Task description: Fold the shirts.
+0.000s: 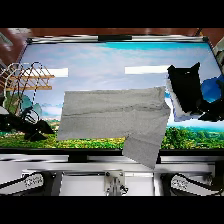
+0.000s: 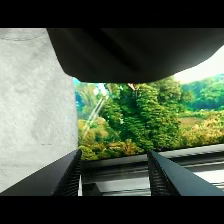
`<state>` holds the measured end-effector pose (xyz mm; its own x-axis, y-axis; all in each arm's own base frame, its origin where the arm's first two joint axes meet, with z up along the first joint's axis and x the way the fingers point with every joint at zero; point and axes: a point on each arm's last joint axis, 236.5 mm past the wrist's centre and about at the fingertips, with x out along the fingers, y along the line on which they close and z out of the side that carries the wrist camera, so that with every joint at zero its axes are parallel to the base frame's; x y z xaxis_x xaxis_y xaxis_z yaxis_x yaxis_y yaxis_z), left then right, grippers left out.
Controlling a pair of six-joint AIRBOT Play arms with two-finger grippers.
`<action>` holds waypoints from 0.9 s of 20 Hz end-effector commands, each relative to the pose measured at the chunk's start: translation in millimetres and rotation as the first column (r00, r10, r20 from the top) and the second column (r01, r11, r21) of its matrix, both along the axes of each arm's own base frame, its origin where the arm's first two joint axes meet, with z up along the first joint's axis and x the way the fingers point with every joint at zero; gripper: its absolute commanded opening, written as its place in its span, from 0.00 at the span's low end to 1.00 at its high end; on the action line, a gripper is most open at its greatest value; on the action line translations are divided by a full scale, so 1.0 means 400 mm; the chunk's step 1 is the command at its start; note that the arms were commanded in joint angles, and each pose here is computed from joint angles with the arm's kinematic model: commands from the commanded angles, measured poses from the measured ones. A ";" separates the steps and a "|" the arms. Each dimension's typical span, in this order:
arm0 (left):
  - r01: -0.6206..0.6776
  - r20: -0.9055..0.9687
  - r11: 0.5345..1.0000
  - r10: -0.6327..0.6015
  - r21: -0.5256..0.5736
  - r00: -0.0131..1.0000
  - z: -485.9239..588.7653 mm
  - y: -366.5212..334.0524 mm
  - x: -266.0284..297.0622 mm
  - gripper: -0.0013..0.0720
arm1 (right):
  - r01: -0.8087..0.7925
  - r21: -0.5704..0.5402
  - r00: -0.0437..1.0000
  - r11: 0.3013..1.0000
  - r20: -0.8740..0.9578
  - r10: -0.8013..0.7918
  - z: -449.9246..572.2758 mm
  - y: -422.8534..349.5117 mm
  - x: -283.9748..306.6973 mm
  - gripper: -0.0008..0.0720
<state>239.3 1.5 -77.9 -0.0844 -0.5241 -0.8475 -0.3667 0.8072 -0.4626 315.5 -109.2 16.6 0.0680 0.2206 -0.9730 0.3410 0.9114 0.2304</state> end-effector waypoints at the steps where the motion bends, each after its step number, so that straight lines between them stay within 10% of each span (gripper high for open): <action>1: -0.052 0.058 0.998 0.055 -0.044 0.997 -0.055 -0.048 -0.010 0.84 | 0.018 0.023 0.999 1.000 0.047 -0.019 0.003 0.006 0.008 0.74; 7: -0.053 0.137 0.998 0.056 -0.030 0.989 -0.071 -0.085 0.054 0.81 | 0.004 0.033 0.998 0.999 0.060 -0.006 0.006 0.025 0.020 0.74; 14: -0.064 0.071 0.987 0.075 -0.146 0.995 -0.084 -0.168 0.056 0.12 | -0.020 -0.019 0.996 1.000 -0.085 0.018 -0.033 -0.006 -0.064 0.74; 18: 0.014 0.107 0.985 0.004 -0.173 0.994 -0.057 -0.176 0.056 0.07 | -0.078 0.237 0.973 0.968 -0.195 0.126 -0.155 0.163 -0.187 0.74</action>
